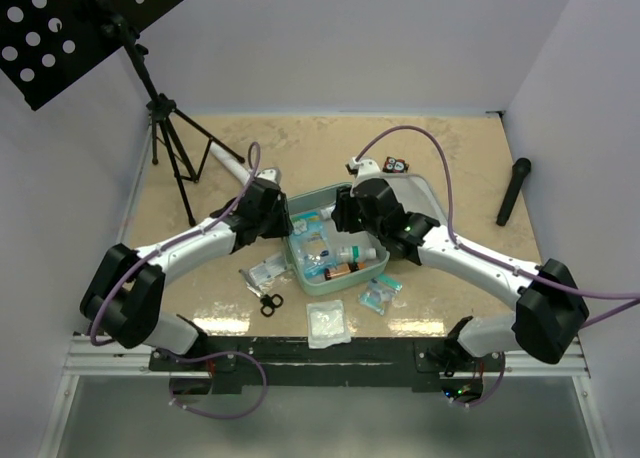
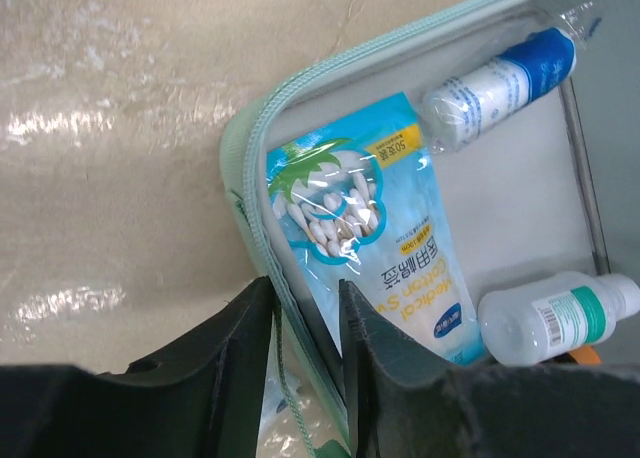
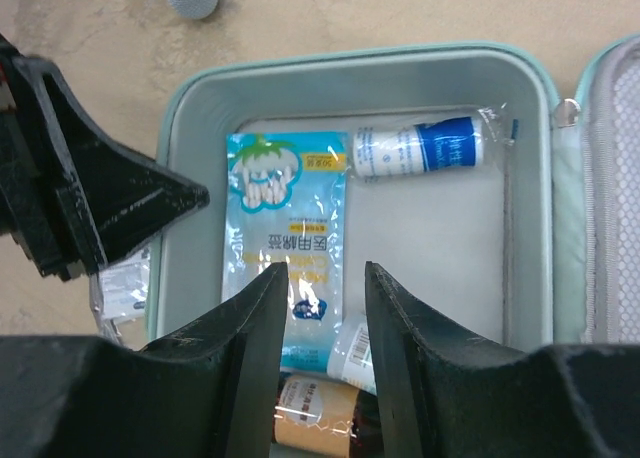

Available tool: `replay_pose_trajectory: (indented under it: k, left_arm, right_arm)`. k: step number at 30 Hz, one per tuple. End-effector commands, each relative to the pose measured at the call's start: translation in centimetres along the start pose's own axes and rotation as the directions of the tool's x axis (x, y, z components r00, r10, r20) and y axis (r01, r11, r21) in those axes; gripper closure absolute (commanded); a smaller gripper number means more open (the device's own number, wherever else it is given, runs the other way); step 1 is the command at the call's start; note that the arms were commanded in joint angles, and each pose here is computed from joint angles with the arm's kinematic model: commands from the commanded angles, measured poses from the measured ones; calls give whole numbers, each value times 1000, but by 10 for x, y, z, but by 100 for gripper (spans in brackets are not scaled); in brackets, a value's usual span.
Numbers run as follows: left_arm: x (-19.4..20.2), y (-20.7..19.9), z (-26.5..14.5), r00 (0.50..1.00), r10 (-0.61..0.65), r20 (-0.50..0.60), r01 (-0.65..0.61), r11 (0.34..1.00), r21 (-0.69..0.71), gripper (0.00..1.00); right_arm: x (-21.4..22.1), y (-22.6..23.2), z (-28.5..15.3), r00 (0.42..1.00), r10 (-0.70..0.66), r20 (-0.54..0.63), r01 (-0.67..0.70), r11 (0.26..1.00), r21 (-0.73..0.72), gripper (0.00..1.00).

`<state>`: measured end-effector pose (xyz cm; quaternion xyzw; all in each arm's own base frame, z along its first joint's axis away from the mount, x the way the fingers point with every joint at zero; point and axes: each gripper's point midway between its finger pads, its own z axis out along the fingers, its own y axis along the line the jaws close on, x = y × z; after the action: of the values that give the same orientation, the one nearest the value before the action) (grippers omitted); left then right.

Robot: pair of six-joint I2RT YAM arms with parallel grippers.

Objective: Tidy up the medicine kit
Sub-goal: Adjust the medicine pouch at the center of the board.

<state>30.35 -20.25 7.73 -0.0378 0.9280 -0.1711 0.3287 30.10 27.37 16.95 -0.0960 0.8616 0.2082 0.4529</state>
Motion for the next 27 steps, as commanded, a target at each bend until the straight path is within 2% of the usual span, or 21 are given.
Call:
replay_pose_trajectory:
  k: [1, 10, 17, 19, 21, 27]
  left_arm:
    - [-50, -24, 4, 991, 66, 115, -70, 997, 28, 64]
    - [-75, -21, 31, 987, 101, 123, -96, 994, -41, 64]
    - [-88, -16, 46, 988, 95, 123, -89, 994, -59, 68]
    - [-94, -15, 42, 986, 87, 140, -79, 995, -65, 65]
    - [-103, -16, 31, 984, 76, 163, -68, 996, -57, 57]
    - [-113, -4, -23, 968, 53, 245, -32, 996, -87, 43]
  right_arm:
    - [-4, -4, -7, 1000, -17, 23, 17, 1000, 4, 59]
    - [2, -3, -8, 1000, -21, 15, 21, 1000, -10, 59]
    - [2, -3, -10, 1000, -21, 13, 21, 1000, -14, 59]
    - [1, -2, -11, 1000, -22, 14, 22, 1000, -16, 59]
    - [-3, 0, -13, 1000, -19, 18, 20, 1000, -23, 59]
    - [-11, 1, -21, 999, -20, 36, 21, 999, -26, 59]
